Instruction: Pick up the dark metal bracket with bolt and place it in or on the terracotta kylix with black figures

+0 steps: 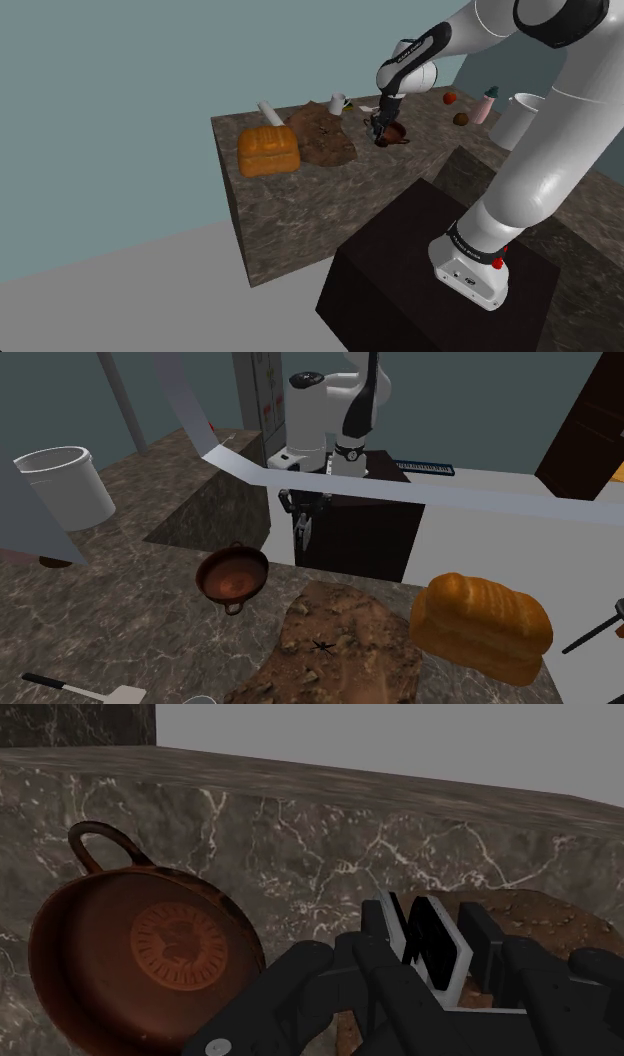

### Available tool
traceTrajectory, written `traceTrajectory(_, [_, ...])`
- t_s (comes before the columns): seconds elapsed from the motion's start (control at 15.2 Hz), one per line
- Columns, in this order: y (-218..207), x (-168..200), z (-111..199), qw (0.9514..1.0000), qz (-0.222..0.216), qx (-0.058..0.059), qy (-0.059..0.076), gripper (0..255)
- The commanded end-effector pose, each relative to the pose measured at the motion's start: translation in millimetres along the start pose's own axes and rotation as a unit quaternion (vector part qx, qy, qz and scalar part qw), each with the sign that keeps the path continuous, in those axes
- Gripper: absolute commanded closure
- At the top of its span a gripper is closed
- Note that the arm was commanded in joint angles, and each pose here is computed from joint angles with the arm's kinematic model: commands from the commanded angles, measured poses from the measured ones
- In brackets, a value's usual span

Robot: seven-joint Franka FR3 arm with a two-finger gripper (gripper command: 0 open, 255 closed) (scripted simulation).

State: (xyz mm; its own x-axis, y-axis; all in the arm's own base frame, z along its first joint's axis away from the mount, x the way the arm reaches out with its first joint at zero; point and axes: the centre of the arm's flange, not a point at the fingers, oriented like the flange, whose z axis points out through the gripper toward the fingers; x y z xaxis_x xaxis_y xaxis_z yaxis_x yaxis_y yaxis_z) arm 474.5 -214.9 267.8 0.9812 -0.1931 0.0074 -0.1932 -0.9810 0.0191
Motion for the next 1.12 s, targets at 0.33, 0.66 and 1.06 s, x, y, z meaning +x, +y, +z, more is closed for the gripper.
traceTrajectory(0.33, [13, 4, -29, 1.0, 0.0, 0.0, 0.0, 255])
traceTrajectory(0.66, [74, 29, -31, 1.0, 0.0, 0.0, 0.0, 255])
traceTrajectory(1.06, [147, 59, -32, 1.0, 0.0, 0.0, 0.0, 255])
